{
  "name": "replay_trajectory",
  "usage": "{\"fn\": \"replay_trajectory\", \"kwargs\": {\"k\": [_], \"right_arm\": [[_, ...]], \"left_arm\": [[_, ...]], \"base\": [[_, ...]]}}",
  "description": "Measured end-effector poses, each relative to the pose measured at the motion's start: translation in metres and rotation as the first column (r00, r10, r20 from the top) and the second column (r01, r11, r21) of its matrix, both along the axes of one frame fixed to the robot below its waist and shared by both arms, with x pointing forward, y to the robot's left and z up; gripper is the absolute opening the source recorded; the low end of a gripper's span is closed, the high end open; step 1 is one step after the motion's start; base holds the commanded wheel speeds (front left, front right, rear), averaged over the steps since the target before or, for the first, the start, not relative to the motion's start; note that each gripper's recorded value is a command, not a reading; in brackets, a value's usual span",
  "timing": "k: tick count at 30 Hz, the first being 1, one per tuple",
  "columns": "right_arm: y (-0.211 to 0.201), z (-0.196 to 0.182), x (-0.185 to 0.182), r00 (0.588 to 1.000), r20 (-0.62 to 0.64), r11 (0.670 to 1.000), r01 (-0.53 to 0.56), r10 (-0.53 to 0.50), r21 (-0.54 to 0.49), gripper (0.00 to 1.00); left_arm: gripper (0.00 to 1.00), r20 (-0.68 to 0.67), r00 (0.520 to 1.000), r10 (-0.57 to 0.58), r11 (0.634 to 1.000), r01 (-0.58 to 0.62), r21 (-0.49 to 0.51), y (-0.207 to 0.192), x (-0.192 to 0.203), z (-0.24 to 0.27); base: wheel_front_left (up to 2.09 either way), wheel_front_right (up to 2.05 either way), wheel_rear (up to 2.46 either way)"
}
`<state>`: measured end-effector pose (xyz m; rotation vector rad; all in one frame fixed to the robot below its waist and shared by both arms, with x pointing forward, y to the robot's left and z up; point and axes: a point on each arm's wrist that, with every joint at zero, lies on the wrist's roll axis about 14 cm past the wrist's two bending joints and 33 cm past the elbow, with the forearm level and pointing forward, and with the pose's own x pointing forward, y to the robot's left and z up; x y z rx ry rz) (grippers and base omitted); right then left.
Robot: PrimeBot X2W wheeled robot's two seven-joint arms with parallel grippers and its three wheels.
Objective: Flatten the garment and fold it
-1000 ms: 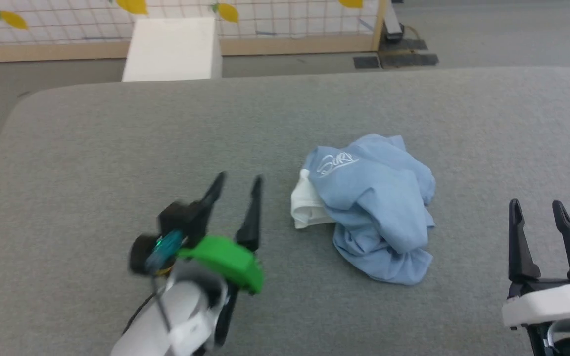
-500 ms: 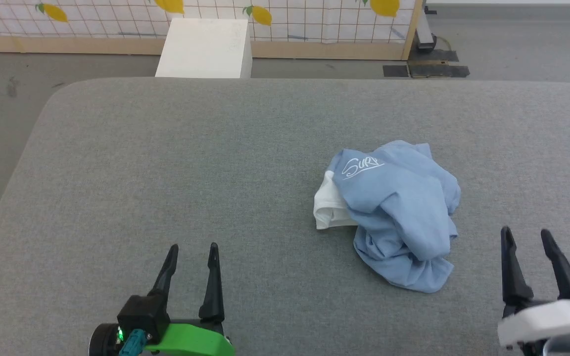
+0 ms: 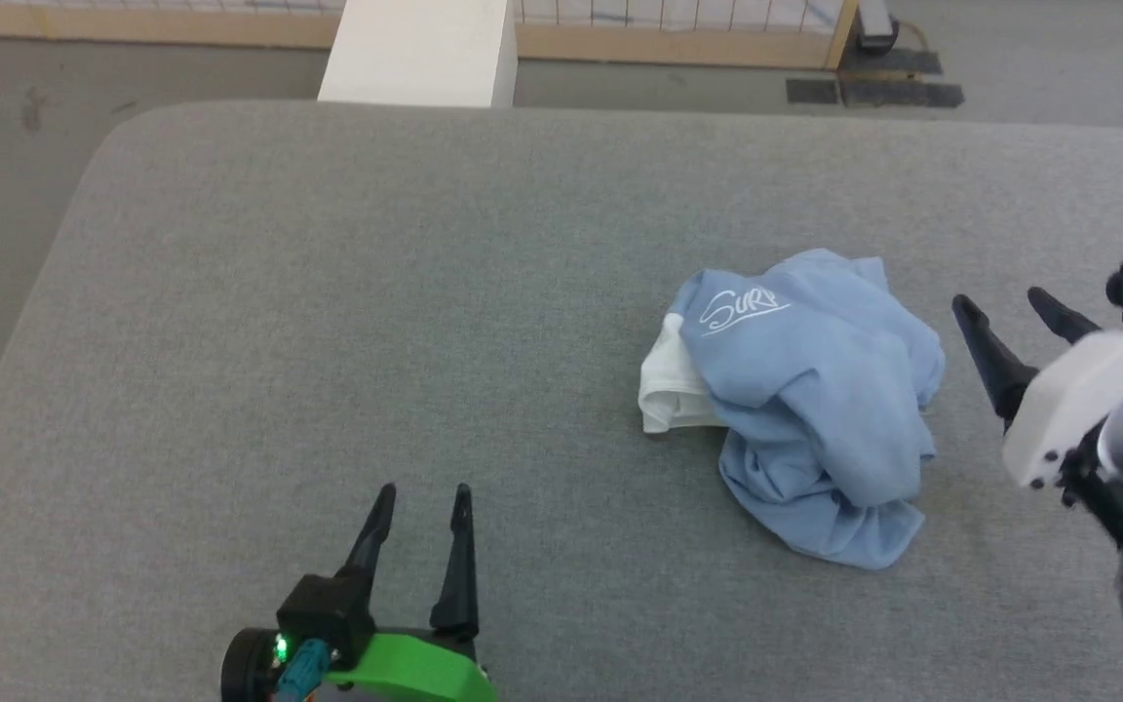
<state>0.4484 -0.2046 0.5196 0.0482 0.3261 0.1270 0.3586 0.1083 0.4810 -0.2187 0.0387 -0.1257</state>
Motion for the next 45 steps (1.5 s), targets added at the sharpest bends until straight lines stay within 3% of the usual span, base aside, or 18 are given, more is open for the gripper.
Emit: {"fn": "replay_trajectory", "kwargs": {"k": [9,14,21,24,26,29,37,40,45], "right_arm": [[0.002,-0.034,0.041,0.965,-0.260,0.997,-0.062,0.047,-0.048,1.00],[0.006,-0.074,0.049,0.905,-0.421,0.988,-0.118,0.066,-0.100,1.00],[0.023,-0.116,0.056,0.840,-0.532,0.977,-0.189,0.108,-0.099,1.00],[0.029,-0.129,0.058,0.828,-0.548,0.975,-0.201,0.120,-0.090,0.00],[0.032,-0.133,0.062,0.830,-0.543,0.975,-0.205,0.126,-0.086,0.00],[0.040,-0.116,0.075,0.867,-0.476,0.979,-0.198,0.147,-0.058,0.00],[0.065,-0.011,0.095,0.955,-0.197,0.972,-0.233,0.222,-0.034,0.00],[0.096,0.036,0.084,0.948,-0.088,0.950,-0.310,0.306,-0.040,0.00],[0.173,0.065,0.039,0.863,-0.045,0.862,-0.505,0.504,-0.044,0.00]], "left_arm": [[1.00,-0.053,0.999,-0.008,1.000,0.007,-0.013,-0.005,0.011,-0.019],[1.00,-0.079,0.997,0.004,1.000,-0.005,-0.018,-0.003,0.013,-0.028],[1.00,-0.113,0.993,0.036,0.999,-0.037,-0.008,0.008,0.016,-0.039],[1.00,-0.126,0.991,0.053,0.999,-0.053,-0.003,0.014,0.016,-0.043],[1.00,-0.135,0.989,0.063,0.998,-0.064,-0.001,0.016,0.016,-0.046],[1.00,-0.140,0.987,0.083,0.996,-0.086,-0.012,0.022,0.014,-0.046],[1.00,-0.095,0.989,0.115,0.993,-0.118,-0.028,0.031,0.000,-0.029],[1.00,-0.076,0.990,0.118,0.992,-0.122,-0.041,0.032,-0.010,-0.022],[1.00,-0.040,0.992,0.120,0.991,-0.122,-0.056,0.032,-0.022,-0.010]], "base": [[0.00,0.00,0.00],[0.00,0.00,0.00],[0.00,0.00,0.00],[0.00,0.00,0.00],[0.00,0.00,0.00],[0.00,0.00,0.00],[0.00,0.00,0.00],[0.00,0.00,0.00],[0.00,0.00,0.00]]}}
